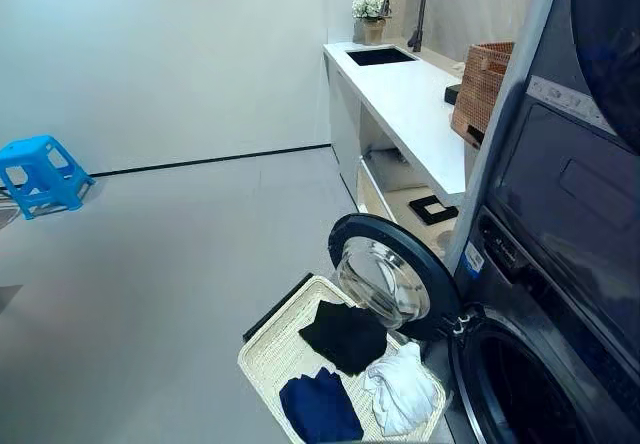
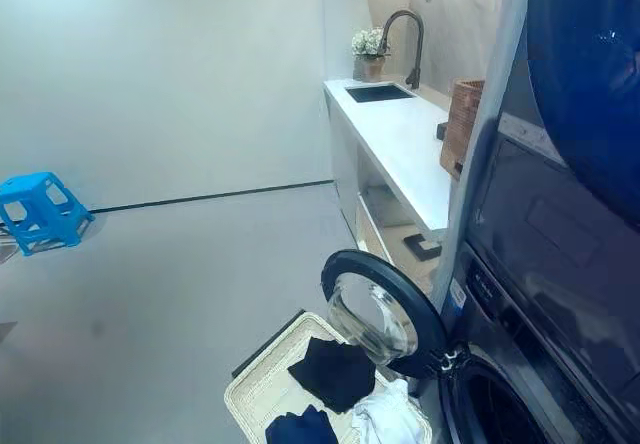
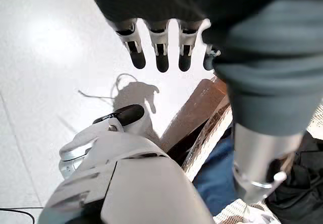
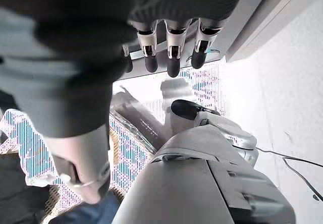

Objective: Put the clothes into the washing machine.

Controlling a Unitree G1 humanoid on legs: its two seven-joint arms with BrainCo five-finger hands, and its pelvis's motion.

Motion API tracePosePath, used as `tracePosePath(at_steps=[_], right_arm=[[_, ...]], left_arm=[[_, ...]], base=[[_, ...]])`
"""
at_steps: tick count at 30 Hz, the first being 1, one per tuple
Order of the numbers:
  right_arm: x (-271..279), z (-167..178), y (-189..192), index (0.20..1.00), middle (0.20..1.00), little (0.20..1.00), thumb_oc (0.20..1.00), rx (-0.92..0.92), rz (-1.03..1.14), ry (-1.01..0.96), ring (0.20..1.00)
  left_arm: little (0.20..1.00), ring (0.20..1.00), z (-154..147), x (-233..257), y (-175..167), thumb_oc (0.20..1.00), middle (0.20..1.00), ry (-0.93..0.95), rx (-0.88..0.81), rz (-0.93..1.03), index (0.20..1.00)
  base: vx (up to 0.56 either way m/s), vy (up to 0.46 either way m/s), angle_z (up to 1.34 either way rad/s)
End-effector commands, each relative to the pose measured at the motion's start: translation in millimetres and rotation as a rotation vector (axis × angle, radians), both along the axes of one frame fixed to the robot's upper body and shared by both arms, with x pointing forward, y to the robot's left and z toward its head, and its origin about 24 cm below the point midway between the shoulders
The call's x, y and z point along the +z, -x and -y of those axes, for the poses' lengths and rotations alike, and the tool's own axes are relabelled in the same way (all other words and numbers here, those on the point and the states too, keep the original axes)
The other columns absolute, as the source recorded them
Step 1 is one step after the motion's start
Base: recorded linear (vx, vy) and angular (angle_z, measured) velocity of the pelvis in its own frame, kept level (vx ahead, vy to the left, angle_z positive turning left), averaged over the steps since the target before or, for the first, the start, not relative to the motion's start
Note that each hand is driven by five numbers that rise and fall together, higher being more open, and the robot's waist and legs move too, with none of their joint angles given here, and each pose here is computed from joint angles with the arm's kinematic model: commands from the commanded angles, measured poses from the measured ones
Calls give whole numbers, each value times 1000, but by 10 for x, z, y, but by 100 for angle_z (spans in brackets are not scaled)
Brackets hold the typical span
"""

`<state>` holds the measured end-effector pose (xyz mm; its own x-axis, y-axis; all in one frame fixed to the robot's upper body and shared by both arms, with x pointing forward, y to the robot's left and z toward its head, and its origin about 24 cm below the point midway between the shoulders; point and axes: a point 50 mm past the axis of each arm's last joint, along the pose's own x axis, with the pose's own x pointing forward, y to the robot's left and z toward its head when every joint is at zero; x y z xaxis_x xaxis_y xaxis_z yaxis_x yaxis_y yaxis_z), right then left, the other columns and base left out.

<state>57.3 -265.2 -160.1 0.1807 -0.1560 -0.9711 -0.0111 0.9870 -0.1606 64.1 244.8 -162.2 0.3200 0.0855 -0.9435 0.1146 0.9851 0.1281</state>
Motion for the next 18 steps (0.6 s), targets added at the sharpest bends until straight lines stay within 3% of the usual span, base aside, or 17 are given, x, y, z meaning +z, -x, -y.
tracePosePath(at_steps=[1, 18], right_arm=[[-3, -113, -219, 1000, 1000, 1000, 1000, 23, 40, -18, 1000], [0, -96, -205, 1000, 1000, 1000, 1000, 24, 37, -19, 1000]], left_arm=[[1000, 1000, -79, 58, -221, 1000, 1000, -25, -64, 43, 1000], [1000, 1000, -90, 59, -203, 1000, 1000, -10, -46, 41, 1000]], base=[[-75, -20, -18], [0, 0, 0]])
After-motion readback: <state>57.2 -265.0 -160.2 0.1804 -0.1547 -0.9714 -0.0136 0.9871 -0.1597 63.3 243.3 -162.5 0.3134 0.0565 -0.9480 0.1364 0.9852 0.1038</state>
